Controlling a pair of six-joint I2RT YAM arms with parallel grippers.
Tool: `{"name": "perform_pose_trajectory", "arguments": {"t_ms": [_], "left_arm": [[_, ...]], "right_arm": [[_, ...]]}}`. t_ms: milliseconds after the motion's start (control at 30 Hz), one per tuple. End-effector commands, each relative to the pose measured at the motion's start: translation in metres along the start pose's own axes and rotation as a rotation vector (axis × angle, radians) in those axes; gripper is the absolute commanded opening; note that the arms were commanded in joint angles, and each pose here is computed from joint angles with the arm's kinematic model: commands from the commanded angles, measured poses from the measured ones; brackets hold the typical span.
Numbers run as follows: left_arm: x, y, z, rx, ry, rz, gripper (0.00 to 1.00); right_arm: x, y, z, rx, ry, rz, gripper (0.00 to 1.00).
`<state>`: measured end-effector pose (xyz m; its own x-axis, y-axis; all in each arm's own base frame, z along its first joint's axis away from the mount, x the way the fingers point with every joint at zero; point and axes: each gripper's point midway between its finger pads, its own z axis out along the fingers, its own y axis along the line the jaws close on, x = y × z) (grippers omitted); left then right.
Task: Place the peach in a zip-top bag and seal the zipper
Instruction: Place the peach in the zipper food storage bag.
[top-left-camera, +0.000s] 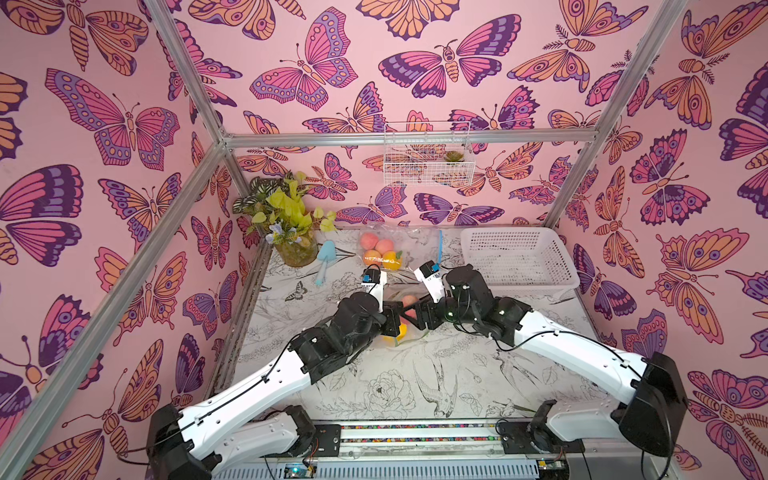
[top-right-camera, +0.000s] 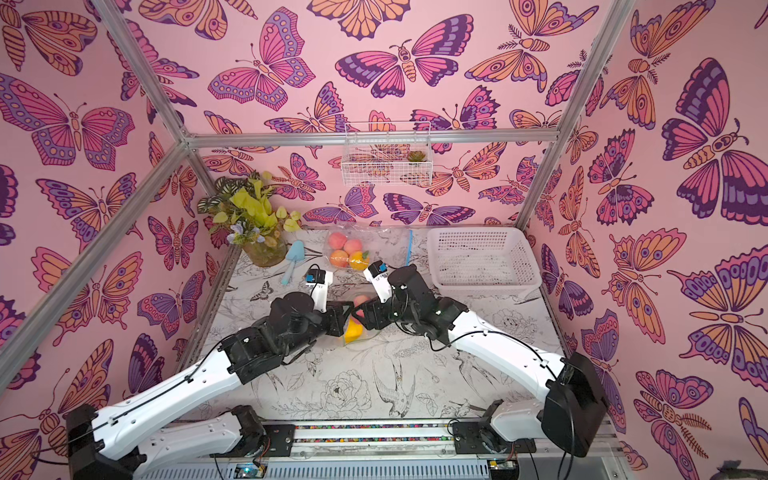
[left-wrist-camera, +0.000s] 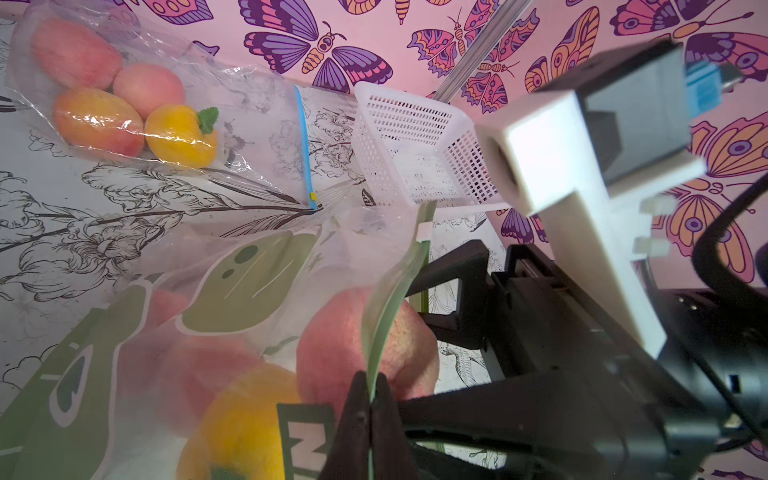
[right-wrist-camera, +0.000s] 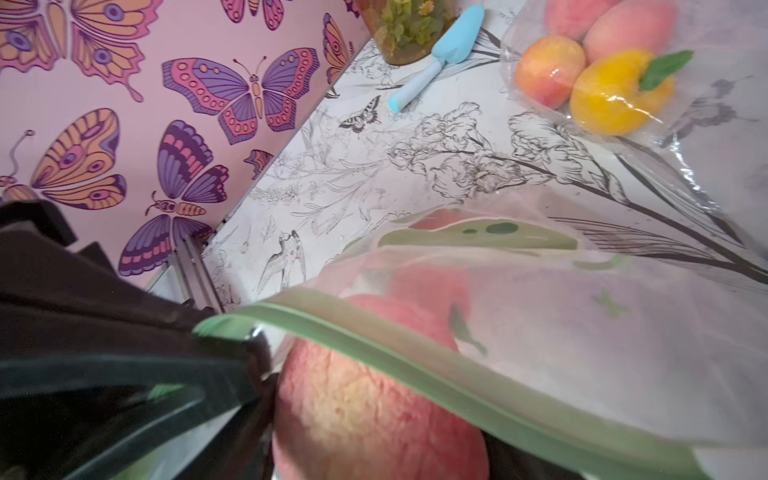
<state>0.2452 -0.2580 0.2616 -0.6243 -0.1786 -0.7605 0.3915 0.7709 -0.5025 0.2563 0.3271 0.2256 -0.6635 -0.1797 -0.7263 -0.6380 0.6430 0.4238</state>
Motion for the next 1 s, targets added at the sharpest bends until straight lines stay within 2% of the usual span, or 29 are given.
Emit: {"name": "perform_pose_trajectory", "arguments": {"t_ms": [0,167,267,533,667,800,967], "left_arm": [[-0.013,-0.016,-0.008,0.072,-0.036,0.0,0.0],[-0.013,-0.02,-0.009,0.091,-0.036,0.0,0.0],[-0.013,-0.018,-0.009,0.086,-0.039,0.0,0.0],[-0.014,-0.003,-0.015,0.01,-0.036,0.025,0.0],[-0.019,0.002,-0.024,-0.014,-0.024,0.061,0.0],[-0.023,0.009,-0.033,-0.034,-0.014,0.111,0.0],[-0.02,0.008,-0.038,0.007,0.037,0.181,0.0]], "right_arm": [[-0.006,-0.009,0.0,0.097,-0.001,-0.024,0.77],[-0.006,-0.005,0.0,0.104,-0.003,-0.049,0.87],[-0.009,-0.001,-0.003,0.092,-0.016,-0.064,0.89],[-0.032,0.015,-0.037,0.06,-0.123,-0.151,0.89],[-0.044,0.013,-0.063,0.113,-0.179,-0.233,0.89],[-0.051,0.0,-0.09,0.181,-0.194,-0.293,0.89],[-0.046,-0.036,-0.108,0.25,-0.172,-0.301,0.87]]}}
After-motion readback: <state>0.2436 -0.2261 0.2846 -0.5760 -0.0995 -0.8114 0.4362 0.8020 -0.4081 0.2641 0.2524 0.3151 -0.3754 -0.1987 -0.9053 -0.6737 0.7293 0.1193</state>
